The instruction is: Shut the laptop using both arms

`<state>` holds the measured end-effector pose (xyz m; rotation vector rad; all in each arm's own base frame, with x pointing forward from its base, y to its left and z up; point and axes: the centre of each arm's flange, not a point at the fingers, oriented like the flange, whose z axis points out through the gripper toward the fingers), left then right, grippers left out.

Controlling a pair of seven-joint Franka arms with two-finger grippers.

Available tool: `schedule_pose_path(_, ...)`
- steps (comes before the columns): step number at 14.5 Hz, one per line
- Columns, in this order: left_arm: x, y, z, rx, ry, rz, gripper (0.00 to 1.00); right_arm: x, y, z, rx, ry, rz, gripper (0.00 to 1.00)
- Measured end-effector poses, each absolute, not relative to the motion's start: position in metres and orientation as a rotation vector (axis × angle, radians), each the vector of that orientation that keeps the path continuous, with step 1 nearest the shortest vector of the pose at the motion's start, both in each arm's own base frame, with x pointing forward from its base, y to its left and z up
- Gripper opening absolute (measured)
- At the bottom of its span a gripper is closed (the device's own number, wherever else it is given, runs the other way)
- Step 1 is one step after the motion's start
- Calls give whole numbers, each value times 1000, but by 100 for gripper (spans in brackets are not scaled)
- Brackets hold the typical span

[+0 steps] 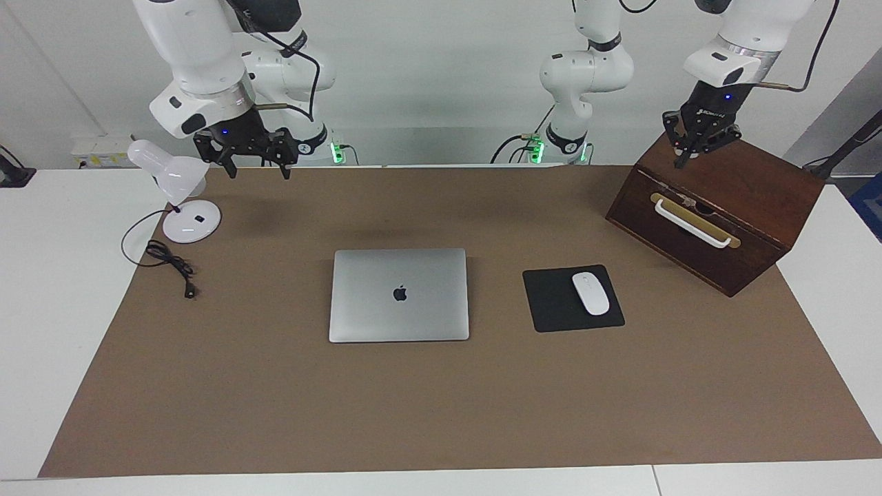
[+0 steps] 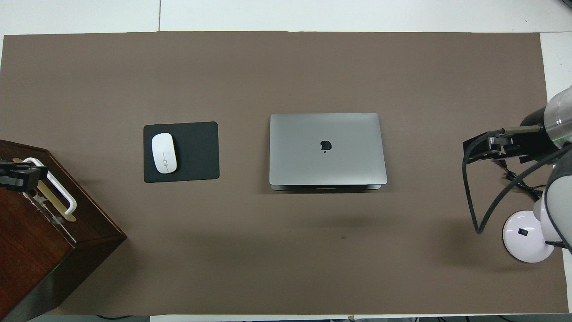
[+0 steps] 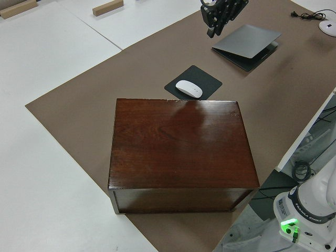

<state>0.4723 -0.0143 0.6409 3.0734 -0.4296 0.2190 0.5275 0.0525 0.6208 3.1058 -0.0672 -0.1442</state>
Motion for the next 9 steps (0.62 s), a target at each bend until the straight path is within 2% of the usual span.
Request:
schedule_pose_path(5, 473, -12, 647, 3079, -357, 236, 99, 531, 29, 623, 3116, -50, -118, 100)
schedule_pose_path(9, 481, 9, 661, 3090, -285, 274, 100, 534, -13, 624, 3125, -91, -90, 100)
